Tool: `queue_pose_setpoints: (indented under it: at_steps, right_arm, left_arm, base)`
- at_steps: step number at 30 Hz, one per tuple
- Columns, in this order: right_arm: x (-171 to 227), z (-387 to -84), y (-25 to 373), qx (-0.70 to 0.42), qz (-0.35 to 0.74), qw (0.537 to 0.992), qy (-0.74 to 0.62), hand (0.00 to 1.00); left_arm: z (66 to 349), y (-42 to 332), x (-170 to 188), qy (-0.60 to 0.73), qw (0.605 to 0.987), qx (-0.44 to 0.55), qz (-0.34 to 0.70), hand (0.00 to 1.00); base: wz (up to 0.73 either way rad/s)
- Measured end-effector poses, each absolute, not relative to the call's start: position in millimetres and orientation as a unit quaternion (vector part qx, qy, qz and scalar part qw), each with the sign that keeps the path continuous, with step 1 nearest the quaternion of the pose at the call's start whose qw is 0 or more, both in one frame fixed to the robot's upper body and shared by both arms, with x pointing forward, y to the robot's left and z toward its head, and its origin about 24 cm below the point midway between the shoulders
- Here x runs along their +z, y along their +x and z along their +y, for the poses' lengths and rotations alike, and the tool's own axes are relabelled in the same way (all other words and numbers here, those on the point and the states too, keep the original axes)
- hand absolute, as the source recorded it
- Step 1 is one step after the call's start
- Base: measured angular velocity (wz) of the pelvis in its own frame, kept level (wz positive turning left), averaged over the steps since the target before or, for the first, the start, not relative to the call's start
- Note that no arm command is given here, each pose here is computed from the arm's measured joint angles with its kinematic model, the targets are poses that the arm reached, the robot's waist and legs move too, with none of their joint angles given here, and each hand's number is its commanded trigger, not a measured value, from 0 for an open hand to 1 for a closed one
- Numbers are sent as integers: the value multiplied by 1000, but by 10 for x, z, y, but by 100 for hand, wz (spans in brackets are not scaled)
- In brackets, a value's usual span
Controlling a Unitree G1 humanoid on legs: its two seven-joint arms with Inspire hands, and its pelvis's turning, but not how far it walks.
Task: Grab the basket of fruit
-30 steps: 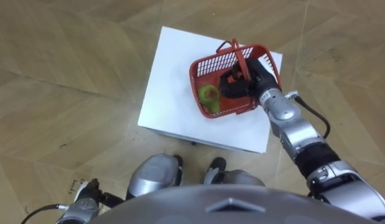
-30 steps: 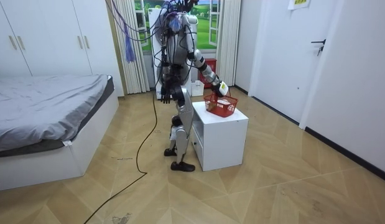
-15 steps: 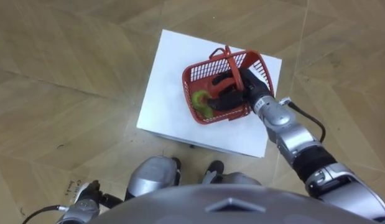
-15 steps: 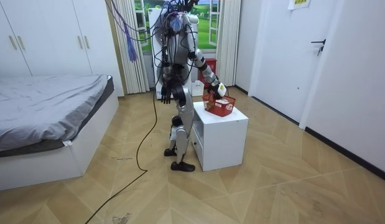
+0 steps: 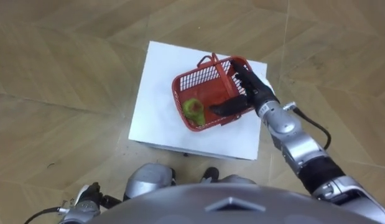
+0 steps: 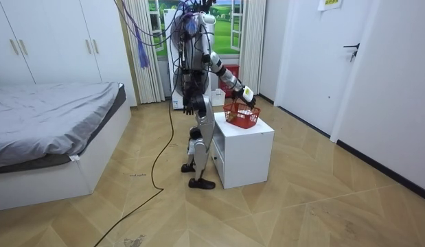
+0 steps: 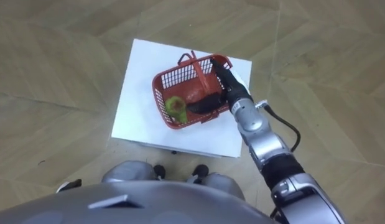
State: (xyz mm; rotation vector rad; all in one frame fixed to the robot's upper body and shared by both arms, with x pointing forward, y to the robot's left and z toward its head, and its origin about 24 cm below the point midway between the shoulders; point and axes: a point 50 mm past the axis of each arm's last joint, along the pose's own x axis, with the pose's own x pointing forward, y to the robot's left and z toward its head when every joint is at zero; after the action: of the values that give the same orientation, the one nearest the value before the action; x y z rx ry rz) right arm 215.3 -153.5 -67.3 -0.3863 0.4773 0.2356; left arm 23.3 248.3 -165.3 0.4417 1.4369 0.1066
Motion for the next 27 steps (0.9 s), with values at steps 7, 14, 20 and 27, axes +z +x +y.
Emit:
queue_pose_setpoints:
  at_steps: [7, 14, 20, 27]
  right_arm:
    - [-501, -1684, 2228, 55, 195, 960, -193, 0]
    - [-352, -1836, 2200, -7, 163, 970, -181, 0]
    - [-240, -1935, 2178, -53, 132, 974, -176, 0]
    - [-285, -2047, 2087, -85, 145, 969, -180, 0]
  left_arm:
    - [2463, 202, -1655, 197, 731, 61, 651, 0]
    - [2445, 186, -1655, 187, 735, 81, 647, 0]
    - [2438, 165, -1653, 188, 737, 97, 641, 0]
    - [2470, 146, -1643, 189, 737, 108, 640, 0]
  base:
    - [-20]
    - [-3]
    - [-10]
    - [-7]
